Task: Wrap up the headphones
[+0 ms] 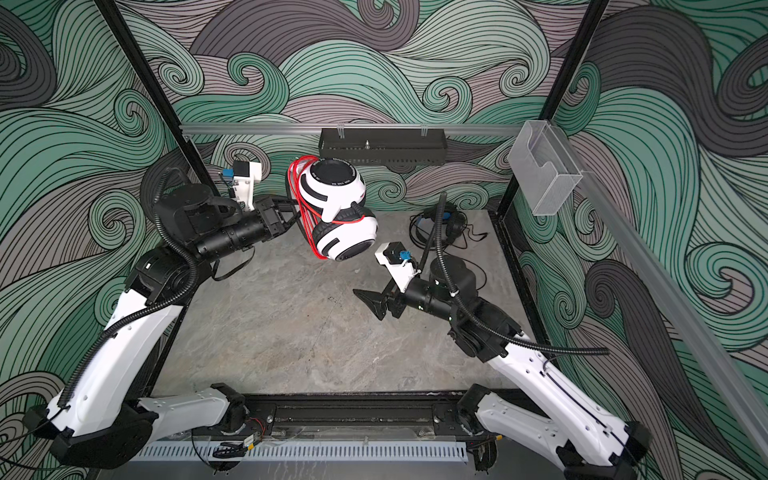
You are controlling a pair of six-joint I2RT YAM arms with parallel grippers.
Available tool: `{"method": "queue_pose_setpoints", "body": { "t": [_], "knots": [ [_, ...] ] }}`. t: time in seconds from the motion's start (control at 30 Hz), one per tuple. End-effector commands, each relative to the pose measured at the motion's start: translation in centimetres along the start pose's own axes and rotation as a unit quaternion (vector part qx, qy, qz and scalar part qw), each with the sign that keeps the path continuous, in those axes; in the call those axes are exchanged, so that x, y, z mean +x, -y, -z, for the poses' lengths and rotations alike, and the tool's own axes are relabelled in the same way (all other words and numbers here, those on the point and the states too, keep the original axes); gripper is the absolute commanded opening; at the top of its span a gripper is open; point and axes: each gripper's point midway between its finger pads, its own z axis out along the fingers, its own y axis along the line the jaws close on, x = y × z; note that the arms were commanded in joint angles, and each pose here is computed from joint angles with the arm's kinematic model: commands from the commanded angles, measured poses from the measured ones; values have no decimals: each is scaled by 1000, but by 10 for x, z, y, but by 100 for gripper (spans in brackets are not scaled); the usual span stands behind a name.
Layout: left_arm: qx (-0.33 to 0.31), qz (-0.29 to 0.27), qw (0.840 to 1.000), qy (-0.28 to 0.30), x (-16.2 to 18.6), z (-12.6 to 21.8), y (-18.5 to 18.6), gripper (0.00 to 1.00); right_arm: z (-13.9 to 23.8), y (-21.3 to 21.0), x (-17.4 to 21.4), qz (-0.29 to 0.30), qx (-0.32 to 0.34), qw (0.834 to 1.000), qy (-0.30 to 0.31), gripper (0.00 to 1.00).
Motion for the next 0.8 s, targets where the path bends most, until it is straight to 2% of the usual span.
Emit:
{"method": "queue_pose_setpoints", "body": {
  "t": [0.0, 0.33, 0.67, 0.77],
  "knots": [
    [72, -10, 997, 8, -15, 12, 43, 0, -9, 5, -25, 13, -7, 999, 30, 100],
    [98, 1, 995, -21, -7, 10, 53, 0, -18, -2, -57, 40, -42, 997, 57, 100],
    [112, 10, 993, -30, -4, 2, 58, 0, -50, 12, -68, 42, -35, 996, 65, 100],
    [113, 9, 993, -27, -6, 3, 60, 0, -57, 22, -67, 47, -14, 997, 60, 100]
  ]
}}
